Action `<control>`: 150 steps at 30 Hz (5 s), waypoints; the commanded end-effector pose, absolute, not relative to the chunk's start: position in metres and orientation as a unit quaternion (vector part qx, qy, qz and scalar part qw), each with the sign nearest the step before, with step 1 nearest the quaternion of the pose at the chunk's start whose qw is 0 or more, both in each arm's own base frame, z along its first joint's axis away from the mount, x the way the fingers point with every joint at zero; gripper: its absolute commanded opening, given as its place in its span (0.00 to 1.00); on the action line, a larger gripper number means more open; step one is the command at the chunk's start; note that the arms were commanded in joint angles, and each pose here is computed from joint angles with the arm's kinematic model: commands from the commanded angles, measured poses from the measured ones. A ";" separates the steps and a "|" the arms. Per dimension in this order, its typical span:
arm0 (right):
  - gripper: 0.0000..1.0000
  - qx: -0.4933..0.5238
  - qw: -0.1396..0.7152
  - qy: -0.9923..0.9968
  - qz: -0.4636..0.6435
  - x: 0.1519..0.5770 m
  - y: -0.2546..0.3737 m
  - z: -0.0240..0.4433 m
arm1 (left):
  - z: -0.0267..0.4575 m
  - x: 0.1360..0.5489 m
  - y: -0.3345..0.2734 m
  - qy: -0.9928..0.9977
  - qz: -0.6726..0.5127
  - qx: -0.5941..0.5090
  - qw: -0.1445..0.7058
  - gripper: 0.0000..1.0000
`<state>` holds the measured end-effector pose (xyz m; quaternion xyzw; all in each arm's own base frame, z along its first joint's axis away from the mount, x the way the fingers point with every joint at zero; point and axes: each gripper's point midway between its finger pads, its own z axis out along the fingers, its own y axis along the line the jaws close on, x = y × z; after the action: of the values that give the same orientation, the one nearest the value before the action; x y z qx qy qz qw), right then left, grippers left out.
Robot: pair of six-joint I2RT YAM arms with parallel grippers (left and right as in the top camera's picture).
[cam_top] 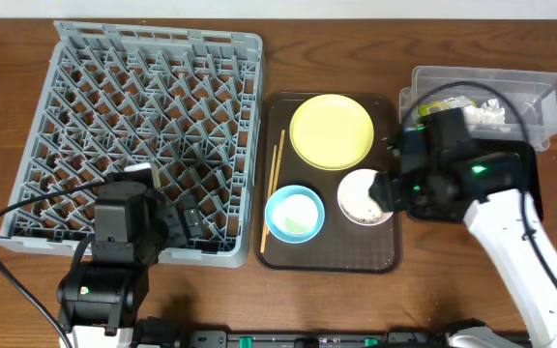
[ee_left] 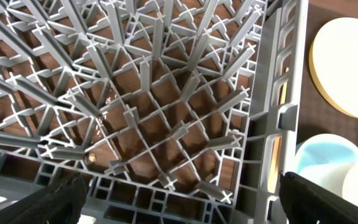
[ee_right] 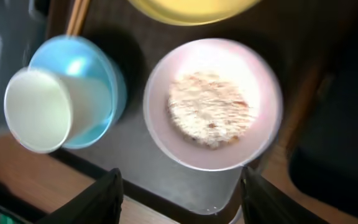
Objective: Sort waste into correct bins and load items into the dishwasher
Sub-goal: 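Reach the right gripper to the pink bowl and grasp its rim, then lift the pink bowl over the black tray and tip out the rice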
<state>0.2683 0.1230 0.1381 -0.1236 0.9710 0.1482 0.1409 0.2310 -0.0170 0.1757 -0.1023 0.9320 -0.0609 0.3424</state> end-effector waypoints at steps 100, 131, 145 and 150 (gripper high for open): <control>0.01 0.184 0.224 0.823 0.488 0.329 0.009 0.144 | 0.183 0.232 -0.017 0.931 -0.060 -0.094 0.349 0.99; 0.01 0.276 0.285 0.655 0.643 0.329 -0.098 0.135 | 0.183 0.232 -0.017 0.931 -0.060 -0.094 0.349 0.99; 0.01 0.294 0.278 0.647 0.646 0.332 -0.108 0.138 | 0.183 0.232 -0.017 0.931 -0.060 -0.094 0.349 0.99; 0.01 0.260 0.240 0.661 0.662 0.341 -0.070 0.139 | 0.183 0.232 -0.017 0.931 -0.060 -0.094 0.349 0.99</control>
<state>0.3368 -0.0945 0.1329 0.2873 0.6642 0.6367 0.2662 0.2298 -0.0169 0.1747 -0.1024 0.9331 -0.0603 0.3395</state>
